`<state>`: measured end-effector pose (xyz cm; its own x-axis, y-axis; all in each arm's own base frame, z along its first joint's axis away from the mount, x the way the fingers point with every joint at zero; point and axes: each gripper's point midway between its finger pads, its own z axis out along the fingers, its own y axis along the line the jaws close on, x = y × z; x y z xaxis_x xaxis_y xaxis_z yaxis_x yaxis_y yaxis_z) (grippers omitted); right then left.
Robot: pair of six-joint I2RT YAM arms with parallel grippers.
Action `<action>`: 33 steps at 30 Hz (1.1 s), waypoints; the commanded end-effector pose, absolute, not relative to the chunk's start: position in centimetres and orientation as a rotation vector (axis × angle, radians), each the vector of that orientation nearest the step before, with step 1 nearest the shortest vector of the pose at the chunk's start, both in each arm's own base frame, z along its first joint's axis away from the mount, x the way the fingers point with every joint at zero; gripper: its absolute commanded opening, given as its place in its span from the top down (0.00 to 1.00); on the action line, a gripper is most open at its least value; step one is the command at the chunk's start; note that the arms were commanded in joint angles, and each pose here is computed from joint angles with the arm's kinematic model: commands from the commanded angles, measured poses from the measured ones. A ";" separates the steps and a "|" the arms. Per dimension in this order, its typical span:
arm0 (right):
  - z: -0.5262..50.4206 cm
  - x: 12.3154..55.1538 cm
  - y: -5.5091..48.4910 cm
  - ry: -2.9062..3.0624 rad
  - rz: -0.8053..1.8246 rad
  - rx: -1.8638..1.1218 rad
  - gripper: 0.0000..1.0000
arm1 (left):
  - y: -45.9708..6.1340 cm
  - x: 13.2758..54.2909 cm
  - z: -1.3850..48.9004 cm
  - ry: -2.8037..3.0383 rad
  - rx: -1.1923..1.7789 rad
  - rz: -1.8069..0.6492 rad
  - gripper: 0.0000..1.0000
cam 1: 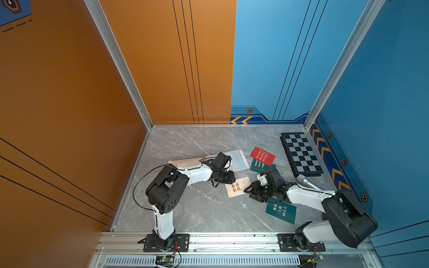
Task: Place the photos into the photo albums
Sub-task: Adjust the photo at the center of the board.
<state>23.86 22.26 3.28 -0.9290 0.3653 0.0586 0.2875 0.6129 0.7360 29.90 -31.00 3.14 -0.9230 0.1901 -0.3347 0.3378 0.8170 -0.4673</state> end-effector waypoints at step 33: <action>0.6 25.4 23.1 2.900 1.042 0.334 0.48 | -29.3 22.3 -0.7 2.909 0.264 -0.662 0.60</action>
<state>26.92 23.68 3.29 -0.9783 0.2020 -0.0461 0.1168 0.7213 0.6828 24.19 -30.84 2.98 -0.9516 0.1296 -0.2786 0.2540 0.8418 -0.4762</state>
